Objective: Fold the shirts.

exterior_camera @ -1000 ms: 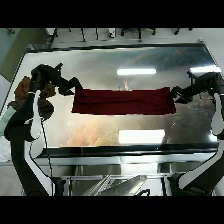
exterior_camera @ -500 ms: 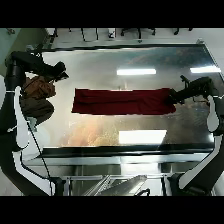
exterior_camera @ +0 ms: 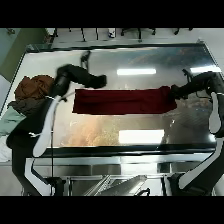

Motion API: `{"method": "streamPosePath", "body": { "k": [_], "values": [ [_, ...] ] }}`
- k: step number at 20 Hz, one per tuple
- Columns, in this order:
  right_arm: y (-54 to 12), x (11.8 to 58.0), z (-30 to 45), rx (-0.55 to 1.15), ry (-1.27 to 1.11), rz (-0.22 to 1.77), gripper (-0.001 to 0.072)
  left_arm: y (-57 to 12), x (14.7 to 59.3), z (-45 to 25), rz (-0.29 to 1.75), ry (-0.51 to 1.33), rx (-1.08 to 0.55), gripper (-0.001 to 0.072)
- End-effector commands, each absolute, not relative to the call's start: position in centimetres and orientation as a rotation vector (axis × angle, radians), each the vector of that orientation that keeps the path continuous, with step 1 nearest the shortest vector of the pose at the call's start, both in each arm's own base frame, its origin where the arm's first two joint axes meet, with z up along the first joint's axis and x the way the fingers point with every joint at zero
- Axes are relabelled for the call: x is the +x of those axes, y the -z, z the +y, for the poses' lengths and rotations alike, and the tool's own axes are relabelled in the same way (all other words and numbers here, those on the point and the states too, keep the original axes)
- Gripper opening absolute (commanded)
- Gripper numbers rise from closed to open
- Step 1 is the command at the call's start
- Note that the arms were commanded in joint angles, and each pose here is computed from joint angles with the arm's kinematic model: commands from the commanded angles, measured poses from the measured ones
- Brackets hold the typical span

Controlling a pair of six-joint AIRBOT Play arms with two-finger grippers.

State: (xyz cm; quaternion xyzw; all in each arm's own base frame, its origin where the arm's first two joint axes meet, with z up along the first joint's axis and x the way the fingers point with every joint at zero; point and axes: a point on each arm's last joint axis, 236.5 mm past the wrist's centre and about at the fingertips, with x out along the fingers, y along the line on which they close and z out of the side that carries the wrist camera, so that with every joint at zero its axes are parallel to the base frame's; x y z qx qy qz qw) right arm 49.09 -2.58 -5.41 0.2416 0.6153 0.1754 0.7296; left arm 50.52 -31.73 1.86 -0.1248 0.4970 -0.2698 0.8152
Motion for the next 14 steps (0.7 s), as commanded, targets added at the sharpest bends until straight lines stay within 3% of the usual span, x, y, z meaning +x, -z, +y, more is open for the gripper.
{"method": "streamPosePath", "body": {
  "k": [1,7,12,14],
  "values": [
    [-1.3,48.0,-1.6,0.493,-0.437,1.309,0.0022,3.4,49.4,-41.0,0.937,0.646,-0.221,0.0015],
    [-12.4,46.4,-1.0,0.346,-0.478,1.149,0.0022,9.5,47.7,-47.5,1.036,0.742,-0.158,0.0015],
    [-14.9,46.0,0.4,0.309,-0.510,1.105,0.0021,10.9,47.3,-49.0,1.094,0.711,-0.424,0.0015],
    [-15.0,46.0,0.9,0.307,-0.522,1.105,0.0022,11.6,46.4,-49.6,1.130,0.717,-0.453,0.0015]
  ]
}}
